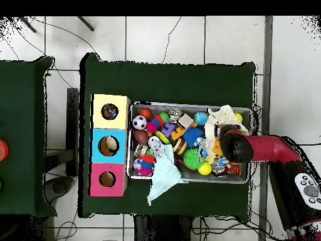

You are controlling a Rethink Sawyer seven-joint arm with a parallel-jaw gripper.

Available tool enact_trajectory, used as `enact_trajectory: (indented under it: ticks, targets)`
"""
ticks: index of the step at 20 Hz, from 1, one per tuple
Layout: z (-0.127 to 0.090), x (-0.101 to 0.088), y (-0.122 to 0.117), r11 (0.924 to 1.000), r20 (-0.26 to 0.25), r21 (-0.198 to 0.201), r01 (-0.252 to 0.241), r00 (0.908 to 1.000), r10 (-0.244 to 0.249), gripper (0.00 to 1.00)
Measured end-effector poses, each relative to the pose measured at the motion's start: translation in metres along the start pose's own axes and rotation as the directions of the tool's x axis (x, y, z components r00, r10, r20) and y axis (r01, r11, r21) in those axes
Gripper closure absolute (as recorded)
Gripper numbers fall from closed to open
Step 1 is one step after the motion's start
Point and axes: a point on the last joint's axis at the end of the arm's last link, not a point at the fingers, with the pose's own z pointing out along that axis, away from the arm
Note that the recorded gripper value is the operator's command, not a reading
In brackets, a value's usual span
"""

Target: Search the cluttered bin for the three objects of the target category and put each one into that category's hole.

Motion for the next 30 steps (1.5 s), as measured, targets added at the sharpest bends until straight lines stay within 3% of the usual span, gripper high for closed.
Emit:
enact_trajectory:
  ticks: [13,18,23,30]
  targets:
    - [-0.001,-0.002,-0.003,1.0,0.007,0.003,-0.001,1.0,0.001,1.0]
    - [-0.01,-0.004,0.003,0.9996,0.01,0.012,0.024,0.9997,-0.024,1.0]
    - [-0.036,-0.011,0.034,0.9945,0.043,0.021,0.102,0.9938,-0.103,1.0]
    - [-0.066,-0.013,0.079,0.9891,0.069,0.0,0.147,0.9867,-0.147,1.0]
